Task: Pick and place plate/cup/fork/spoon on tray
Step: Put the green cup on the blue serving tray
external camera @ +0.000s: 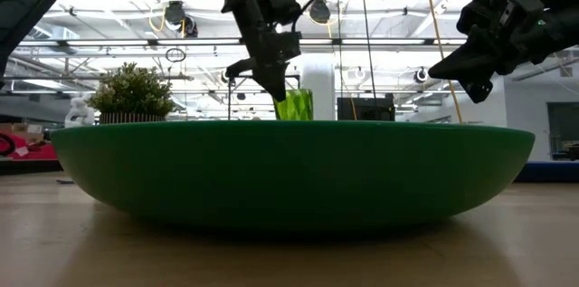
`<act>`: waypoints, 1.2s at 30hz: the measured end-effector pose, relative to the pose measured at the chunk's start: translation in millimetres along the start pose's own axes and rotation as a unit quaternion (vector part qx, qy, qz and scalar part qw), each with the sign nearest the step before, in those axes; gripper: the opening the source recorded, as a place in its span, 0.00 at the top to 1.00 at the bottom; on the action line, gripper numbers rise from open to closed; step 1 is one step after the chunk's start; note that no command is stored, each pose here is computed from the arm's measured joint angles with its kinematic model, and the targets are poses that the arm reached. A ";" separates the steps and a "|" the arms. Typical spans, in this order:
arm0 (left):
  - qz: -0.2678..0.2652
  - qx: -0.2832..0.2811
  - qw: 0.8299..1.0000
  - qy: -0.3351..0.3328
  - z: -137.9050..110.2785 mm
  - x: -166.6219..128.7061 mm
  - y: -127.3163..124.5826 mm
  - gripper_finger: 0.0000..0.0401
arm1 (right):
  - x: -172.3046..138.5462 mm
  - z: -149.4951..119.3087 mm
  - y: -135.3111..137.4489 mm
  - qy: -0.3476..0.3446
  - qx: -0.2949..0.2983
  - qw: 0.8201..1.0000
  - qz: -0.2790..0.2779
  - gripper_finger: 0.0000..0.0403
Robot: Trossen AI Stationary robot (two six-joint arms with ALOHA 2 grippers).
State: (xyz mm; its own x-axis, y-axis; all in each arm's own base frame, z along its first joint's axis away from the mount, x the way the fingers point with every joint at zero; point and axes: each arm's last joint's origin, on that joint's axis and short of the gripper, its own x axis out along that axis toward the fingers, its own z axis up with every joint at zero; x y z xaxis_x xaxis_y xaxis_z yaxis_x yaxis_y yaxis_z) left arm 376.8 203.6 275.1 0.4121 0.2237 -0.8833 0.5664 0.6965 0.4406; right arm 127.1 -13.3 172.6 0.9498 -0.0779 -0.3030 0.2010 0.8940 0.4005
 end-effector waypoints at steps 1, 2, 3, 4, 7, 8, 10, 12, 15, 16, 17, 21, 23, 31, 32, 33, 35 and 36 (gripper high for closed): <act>-0.001 0.001 1.000 0.001 -0.4 1.2 0.0 0.88 | 0.0 0.0 0.0 0.000 0.000 1.000 0.000 1.00; 0.000 0.004 1.000 0.000 -0.1 3.0 0.5 0.88 | 0.0 0.0 0.0 0.000 0.000 1.000 0.000 1.00; 0.002 0.005 1.000 -0.001 0.1 4.6 1.1 0.88 | 0.0 0.0 0.0 0.000 0.000 1.000 0.000 1.00; 0.000 0.005 1.000 0.000 0.0 6.8 1.0 0.88 | 0.0 0.0 0.0 0.000 0.000 1.000 0.000 1.00; -0.008 0.003 1.000 0.004 0.0 17.2 0.3 0.87 | 0.0 0.0 0.0 0.000 0.000 1.000 0.000 1.00; -0.004 0.000 1.000 0.003 0.3 18.0 1.0 0.87 | 0.0 0.0 0.0 0.000 0.000 1.000 0.000 1.00; 0.006 -0.008 1.000 0.002 0.7 17.3 2.7 0.87 | 0.0 0.0 0.0 0.000 0.000 1.000 0.000 1.00; 0.017 -0.010 1.000 -0.002 2.6 16.6 4.4 0.87 | 0.0 0.0 0.0 0.000 -0.001 1.000 0.000 1.00; 0.029 -0.010 1.000 -0.003 6.2 16.5 5.4 0.87 | 0.0 0.0 0.0 0.000 -0.002 1.000 0.000 1.00; 0.036 -0.009 0.999 0.000 7.6 16.4 6.1 0.87 | 0.0 0.0 0.0 0.000 -0.002 1.000 0.000 1.00; 0.042 -0.007 0.999 0.004 8.4 16.4 6.6 0.87 | 0.0 0.0 0.0 0.000 -0.002 1.000 0.000 1.00; 0.047 0.001 0.999 0.005 12.6 16.3 5.8 0.84 | 0.0 0.0 0.0 0.000 -0.002 1.000 0.000 1.00; 0.055 -0.001 0.998 0.002 13.5 16.1 7.4 0.81 | 0.0 0.0 0.0 0.000 -0.002 1.000 0.000 1.00; 0.066 -0.006 0.998 0.000 13.3 15.5 9.7 0.71 | 0.0 0.0 0.0 0.000 -0.007 1.000 0.000 1.00; 0.067 -0.006 0.998 0.000 13.5 15.5 9.6 0.70 | 0.0 0.0 0.0 0.000 -0.007 1.000 0.000 1.00; 0.066 -0.009 0.998 0.000 13.4 15.5 9.6 0.69 | 0.0 0.0 0.0 0.000 -0.007 1.000 0.000 1.00; 0.066 -0.015 0.998 0.000 13.5 15.5 9.6 0.68 | 0.0 0.0 0.0 0.000 -0.007 1.000 0.000 1.00; 0.067 -0.019 0.998 0.000 13.4 15.5 9.6 0.68 | 0.0 0.0 0.0 0.000 -0.007 1.000 0.000 1.00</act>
State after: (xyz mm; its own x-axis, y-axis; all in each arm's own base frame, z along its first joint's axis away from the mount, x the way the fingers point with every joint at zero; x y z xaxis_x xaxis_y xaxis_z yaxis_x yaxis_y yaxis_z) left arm 398.2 204.6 267.8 0.4816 0.3163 -0.8173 0.4793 0.6857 0.5478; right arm 127.0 -13.2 172.6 0.9498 -0.0775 -0.3030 0.1972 0.9005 0.3877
